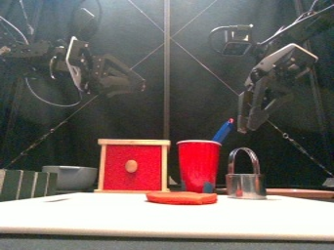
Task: Get the cutter from the drawer then cut the dough then place the extra dough in the bowl
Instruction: Cut the dough
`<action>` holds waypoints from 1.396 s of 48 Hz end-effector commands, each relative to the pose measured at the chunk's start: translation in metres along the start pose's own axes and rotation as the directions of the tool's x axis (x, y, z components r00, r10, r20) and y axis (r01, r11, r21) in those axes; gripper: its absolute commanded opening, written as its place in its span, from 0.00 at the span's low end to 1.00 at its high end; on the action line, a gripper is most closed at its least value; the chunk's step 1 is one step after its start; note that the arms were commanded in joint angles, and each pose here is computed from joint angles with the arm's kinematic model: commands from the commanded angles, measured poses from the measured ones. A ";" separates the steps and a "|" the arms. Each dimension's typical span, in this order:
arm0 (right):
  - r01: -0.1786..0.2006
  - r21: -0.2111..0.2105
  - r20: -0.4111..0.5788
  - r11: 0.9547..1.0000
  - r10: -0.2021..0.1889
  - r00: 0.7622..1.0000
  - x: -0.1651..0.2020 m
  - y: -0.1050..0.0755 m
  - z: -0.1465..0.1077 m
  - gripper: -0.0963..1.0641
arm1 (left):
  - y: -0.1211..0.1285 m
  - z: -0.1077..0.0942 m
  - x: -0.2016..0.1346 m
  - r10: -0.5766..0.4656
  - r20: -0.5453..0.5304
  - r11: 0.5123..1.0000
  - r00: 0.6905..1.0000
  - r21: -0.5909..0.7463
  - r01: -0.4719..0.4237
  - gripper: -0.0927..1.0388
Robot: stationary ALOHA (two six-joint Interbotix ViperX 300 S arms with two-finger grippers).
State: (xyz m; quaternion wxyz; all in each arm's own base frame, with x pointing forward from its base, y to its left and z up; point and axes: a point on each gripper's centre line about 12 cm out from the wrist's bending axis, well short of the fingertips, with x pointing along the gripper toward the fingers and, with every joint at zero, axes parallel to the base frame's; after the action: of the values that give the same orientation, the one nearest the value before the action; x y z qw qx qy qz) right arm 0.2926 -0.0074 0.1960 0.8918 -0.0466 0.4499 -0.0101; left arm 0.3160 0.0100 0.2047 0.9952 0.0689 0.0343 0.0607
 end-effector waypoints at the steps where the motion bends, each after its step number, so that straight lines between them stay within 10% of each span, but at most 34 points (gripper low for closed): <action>1: -0.002 -0.009 0.022 1.000 0.002 1.000 -0.005 0.001 0.006 0.74 | 0.000 0.006 0.002 0.005 0.021 1.000 1.000 -0.007 -0.005 0.69; 18: 0.002 -0.084 -0.021 0.996 -0.004 1.000 0.025 0.004 0.013 0.74 | -0.001 -0.009 0.006 0.015 -0.028 1.000 0.999 -0.013 -0.016 0.69; 29: 0.010 -0.178 -0.087 0.984 -0.026 0.996 0.041 0.010 0.022 0.74 | -0.002 -0.014 0.007 0.013 -0.043 1.000 0.999 -0.013 -0.013 0.69; 67: -0.014 -0.173 -0.106 0.985 -0.005 0.994 0.043 0.022 0.034 0.50 | 0.004 -0.025 0.003 0.052 -0.085 0.997 0.995 -0.043 -0.056 0.69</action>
State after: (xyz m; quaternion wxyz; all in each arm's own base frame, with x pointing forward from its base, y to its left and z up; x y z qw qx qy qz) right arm 0.3404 0.0125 0.1599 0.8439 -0.1264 0.5206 0.0305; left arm 0.3139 0.0162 0.1758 0.9917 0.0451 0.0828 0.0874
